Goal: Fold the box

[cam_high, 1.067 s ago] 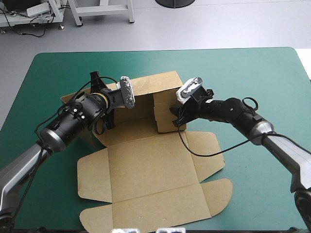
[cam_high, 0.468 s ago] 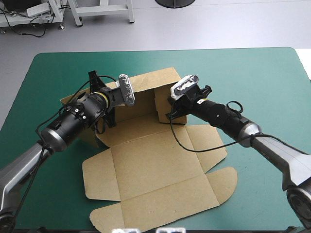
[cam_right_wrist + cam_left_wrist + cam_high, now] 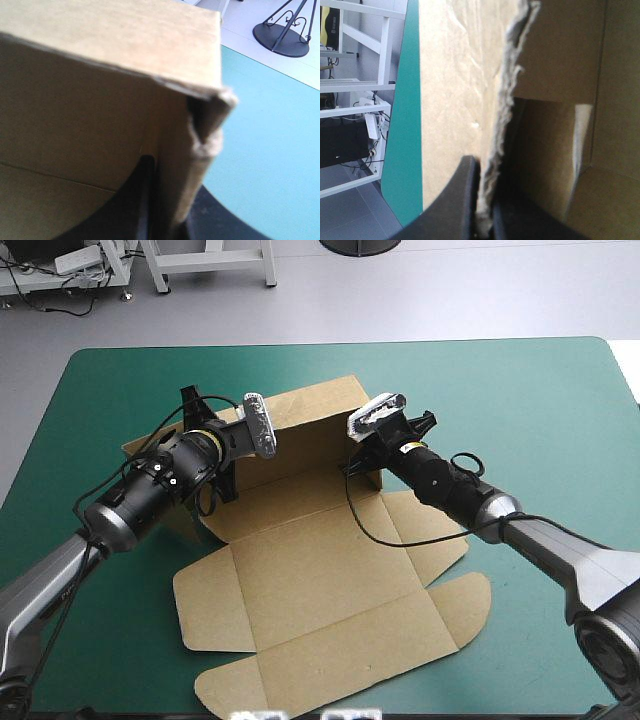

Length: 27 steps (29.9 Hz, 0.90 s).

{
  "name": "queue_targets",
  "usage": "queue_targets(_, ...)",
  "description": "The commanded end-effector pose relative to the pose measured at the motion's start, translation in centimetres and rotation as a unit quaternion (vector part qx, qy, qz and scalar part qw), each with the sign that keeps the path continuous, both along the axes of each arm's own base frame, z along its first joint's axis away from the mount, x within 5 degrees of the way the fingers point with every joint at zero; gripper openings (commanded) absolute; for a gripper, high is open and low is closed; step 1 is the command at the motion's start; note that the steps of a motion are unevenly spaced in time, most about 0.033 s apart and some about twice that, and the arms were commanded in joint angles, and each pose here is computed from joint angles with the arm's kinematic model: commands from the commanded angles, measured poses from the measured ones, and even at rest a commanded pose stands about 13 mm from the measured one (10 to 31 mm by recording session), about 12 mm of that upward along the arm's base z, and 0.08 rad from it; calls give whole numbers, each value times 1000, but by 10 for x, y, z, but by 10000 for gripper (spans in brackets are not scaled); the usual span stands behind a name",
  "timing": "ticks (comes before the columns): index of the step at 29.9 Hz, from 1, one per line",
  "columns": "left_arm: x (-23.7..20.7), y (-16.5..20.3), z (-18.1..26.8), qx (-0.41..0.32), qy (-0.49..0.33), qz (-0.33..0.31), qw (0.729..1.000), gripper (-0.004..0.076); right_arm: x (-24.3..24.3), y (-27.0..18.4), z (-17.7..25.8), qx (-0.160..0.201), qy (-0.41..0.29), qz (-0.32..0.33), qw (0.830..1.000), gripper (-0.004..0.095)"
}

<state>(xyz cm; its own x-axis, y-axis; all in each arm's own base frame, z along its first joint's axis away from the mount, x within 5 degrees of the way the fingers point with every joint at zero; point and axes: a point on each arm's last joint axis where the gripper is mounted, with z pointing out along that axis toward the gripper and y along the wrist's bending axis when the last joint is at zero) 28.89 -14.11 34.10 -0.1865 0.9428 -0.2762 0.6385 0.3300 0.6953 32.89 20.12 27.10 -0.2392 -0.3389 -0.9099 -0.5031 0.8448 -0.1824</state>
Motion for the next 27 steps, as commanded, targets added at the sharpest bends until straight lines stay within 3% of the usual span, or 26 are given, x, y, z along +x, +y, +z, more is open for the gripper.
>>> queue_targets(1,-6,-4,10,-49,-3,3,999,-6,-7,8,21,9,-16,28,999,-18)
queue_targets(10,-8,-6,8,-52,7,9,999,13,-11,13,20,16,-10,35,999,-18)
queue_targets(13,-17,-15,10,-48,13,-5,999,95,-11,13,20,16,-10,34,999,-18)
queue_targets(18,-32,-30,14,-35,8,-34,999,321,-10,12,21,18,-12,30,999,-18)
queue_targets(21,-37,-34,13,-32,9,-27,999,360,-9,12,22,20,-17,26,999,-18)
queue_targets(27,-50,-42,17,-13,5,-32,999,359,-8,11,22,33,-16,12,999,-18)
